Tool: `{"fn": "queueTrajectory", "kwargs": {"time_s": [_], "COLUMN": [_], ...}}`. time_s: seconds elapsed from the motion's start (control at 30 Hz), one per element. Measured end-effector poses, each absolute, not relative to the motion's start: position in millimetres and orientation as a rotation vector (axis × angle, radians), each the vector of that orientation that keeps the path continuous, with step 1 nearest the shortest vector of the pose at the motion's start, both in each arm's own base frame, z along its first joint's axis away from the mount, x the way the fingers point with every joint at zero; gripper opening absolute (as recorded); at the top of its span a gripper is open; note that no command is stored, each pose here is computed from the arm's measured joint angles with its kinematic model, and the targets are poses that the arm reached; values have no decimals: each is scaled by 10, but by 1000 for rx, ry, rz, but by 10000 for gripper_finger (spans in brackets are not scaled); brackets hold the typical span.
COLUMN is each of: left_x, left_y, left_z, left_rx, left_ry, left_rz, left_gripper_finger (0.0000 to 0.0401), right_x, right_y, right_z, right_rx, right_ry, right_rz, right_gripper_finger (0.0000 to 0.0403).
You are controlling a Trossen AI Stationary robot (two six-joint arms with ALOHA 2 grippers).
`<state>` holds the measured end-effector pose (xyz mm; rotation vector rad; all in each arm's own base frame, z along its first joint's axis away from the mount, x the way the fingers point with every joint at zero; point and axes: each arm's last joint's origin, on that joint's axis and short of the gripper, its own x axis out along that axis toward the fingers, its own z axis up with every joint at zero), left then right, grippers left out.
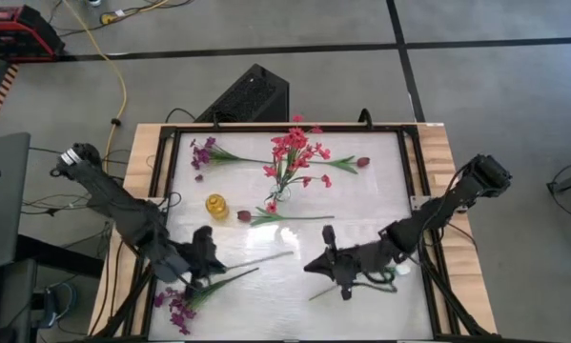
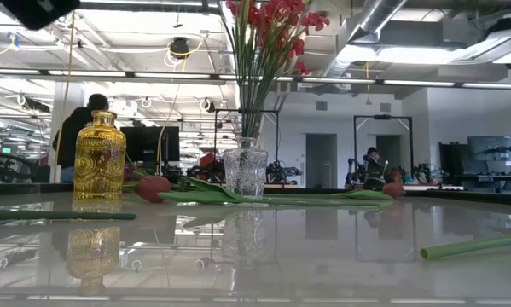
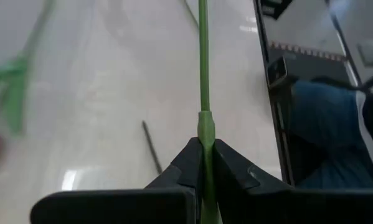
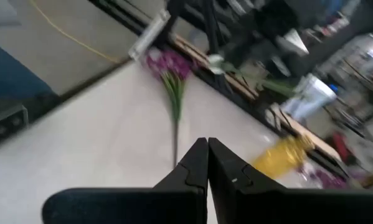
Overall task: Sort flowers into vase by color
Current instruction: Put the left white tulip into the transparent vase
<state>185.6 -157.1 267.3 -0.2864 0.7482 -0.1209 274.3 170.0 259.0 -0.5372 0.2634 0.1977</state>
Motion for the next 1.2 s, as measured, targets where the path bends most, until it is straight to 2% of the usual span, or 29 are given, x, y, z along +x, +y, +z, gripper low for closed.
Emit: {"fn": "queueTrajectory", "kwargs": {"time_s": [0.27, 0.4, 0.57, 0.8, 1.03, 1.2], "left_x": [2201, 2382, 2534, 2581, 2569, 2580], "left_y": [-1641, -1563, -1548, -1541, -1526, -1504], "left_z": [2231, 2120, 2077, 2064, 2053, 2052], "left_rx": [-236, -275, -269, -241, -229, -219], "left_ry": [868, 959, 1014, 1032, 1051, 1051], "left_rz": [-16, -5, -73, -86, -79, -78], "left_gripper_finger": [13, 13, 13, 13, 13, 13], "right_x": [2766, 2898, 3091, 3388, 3566, 3614], "right_y": [2095, 2089, 1962, 1862, 1691, 1565], "right_z": [2458, 2647, 2596, 2412, 2377, 2364], "right_rx": [-615, -493, -375, -239, -137, -32], "right_ry": [348, 411, 579, 691, 751, 804], "right_rz": [26, -26, 3, 96, 67, 121], "right_gripper_finger": [36, 36, 47, 93, 167, 214]}}
